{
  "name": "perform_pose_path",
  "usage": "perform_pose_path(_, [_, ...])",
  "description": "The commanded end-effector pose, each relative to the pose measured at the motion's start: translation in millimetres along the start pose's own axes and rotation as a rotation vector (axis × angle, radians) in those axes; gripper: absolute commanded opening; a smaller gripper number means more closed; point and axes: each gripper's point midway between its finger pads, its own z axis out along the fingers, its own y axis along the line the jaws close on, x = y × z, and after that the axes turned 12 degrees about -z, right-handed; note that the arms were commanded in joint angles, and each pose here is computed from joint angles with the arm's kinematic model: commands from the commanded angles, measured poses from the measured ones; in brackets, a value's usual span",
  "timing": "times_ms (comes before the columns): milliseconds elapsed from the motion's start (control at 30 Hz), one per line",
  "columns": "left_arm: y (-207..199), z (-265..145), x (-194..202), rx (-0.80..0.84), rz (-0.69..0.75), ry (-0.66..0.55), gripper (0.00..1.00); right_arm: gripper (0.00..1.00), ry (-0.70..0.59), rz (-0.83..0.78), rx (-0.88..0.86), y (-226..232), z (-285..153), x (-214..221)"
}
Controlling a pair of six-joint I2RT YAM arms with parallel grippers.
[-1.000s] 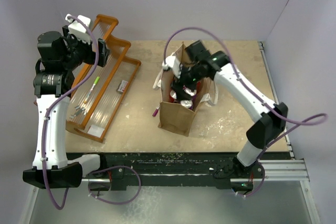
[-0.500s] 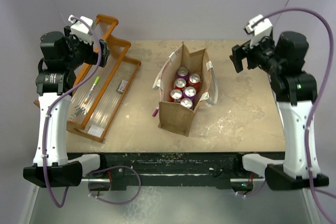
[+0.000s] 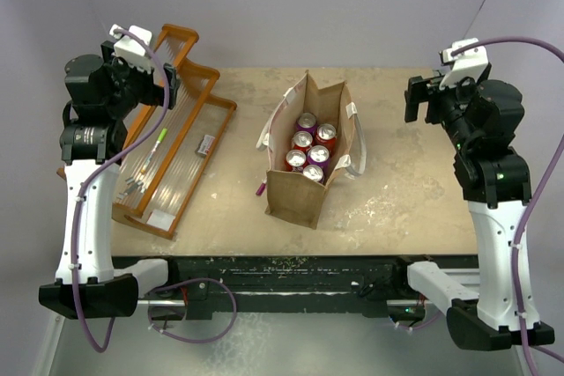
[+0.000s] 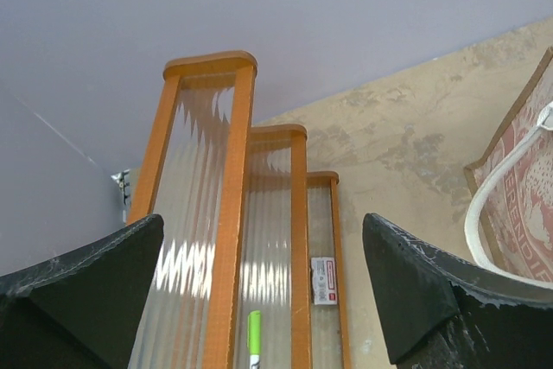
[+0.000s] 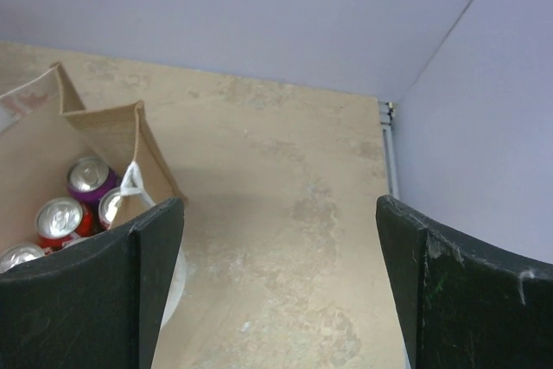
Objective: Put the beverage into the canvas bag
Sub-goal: Reset both arms
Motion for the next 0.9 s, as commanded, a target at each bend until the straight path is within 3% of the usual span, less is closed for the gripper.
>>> perform_pose_path(0, [1, -11, -37, -0.024, -0.005, -0.131, 0.99, 0.93, -0.097, 0.072, 0.116, -26, -8, -24])
perform_pose_path(367, [-25, -31, -64, 0.089, 0.079, -0.223, 0.99, 1.00, -0.112, 0.041, 0.165, -43, -6, -36])
perform_pose_path(867, [-25, -34, -60, 0.088, 0.093, -0.224, 0.99, 1.00, -0.102, 0.040, 0.153, -42, -2, -29])
